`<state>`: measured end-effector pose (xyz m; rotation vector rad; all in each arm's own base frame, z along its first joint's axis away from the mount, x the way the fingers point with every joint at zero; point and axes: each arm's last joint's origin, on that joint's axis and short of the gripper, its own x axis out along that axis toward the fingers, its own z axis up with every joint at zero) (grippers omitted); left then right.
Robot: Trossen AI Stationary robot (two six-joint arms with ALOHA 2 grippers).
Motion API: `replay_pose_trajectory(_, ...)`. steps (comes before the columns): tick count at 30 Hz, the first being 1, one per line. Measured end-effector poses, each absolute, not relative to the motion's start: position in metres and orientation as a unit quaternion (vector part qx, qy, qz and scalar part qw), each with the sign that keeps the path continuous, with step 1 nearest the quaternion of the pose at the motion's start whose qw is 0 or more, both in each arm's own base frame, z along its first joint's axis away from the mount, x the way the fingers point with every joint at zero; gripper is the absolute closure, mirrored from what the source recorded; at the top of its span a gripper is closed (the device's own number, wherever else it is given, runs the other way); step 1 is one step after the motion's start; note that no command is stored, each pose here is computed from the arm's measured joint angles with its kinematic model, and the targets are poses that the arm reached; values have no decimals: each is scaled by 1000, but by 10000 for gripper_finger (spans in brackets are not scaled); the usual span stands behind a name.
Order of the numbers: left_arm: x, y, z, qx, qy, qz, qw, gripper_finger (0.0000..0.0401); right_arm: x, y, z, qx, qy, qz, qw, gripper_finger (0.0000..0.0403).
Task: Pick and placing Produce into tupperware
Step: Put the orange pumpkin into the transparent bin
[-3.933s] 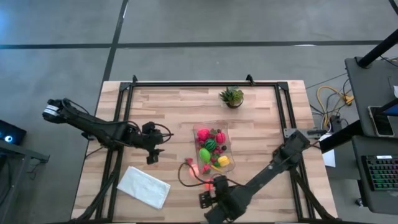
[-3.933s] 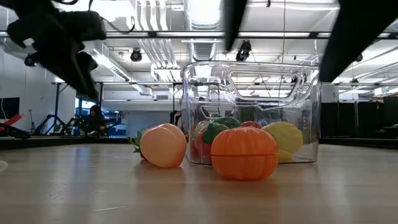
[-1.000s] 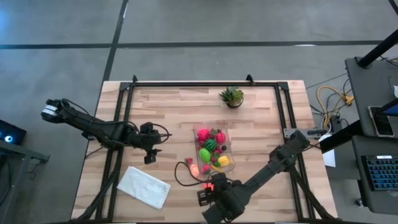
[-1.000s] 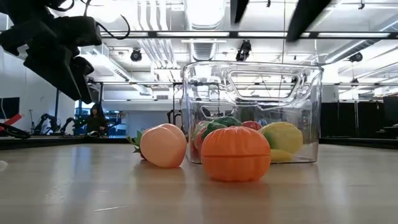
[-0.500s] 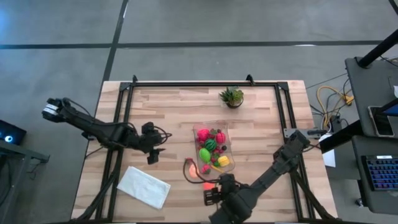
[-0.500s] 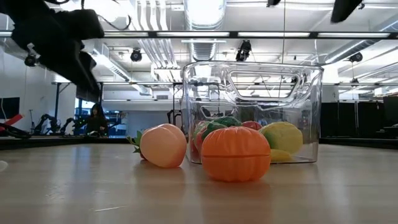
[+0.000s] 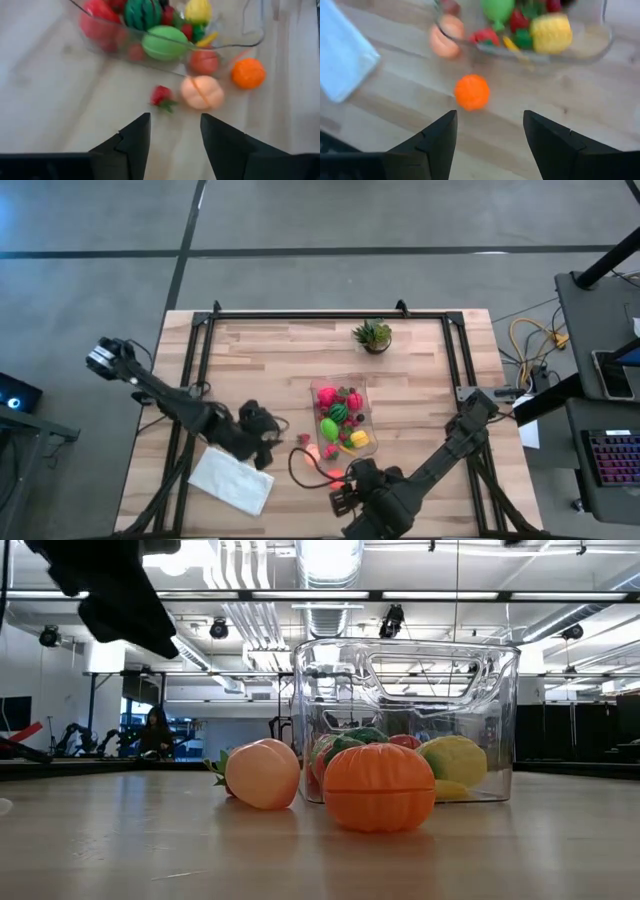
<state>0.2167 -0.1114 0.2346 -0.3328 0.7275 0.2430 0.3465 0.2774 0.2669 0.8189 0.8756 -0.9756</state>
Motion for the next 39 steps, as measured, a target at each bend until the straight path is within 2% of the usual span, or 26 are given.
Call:
replay_pose_trajectory(6, 238, -161, 226, -170, 374, 123, 903, 244, 332, 266, 301, 319, 335, -406, 788, 183)
replay_pose_trajectory(16, 262, -228, 236, -133, 327, 189, 916, 244, 293, 224, 368, 271, 247, -374, 852, 183)
replay_pose_trajectory(20, 282, -244, 233, -147, 315, 189, 918, 244, 280, 199, 392, 277, 205, -381, 858, 183)
replay_pose_trajectory(25, 308, -269, 223, -153, 309, 188, 920, 244, 264, 181, 409, 289, 199, -375, 858, 183)
replay_pose_trajectory(33, 346, -301, 206, -160, 301, 190, 921, 244, 253, 180, 409, 273, 233, -356, 863, 183)
replay_pose_trajectory(39, 348, -298, 209, -130, 318, 217, 914, 244, 253, 186, 405, 251, 252, -346, 868, 183)
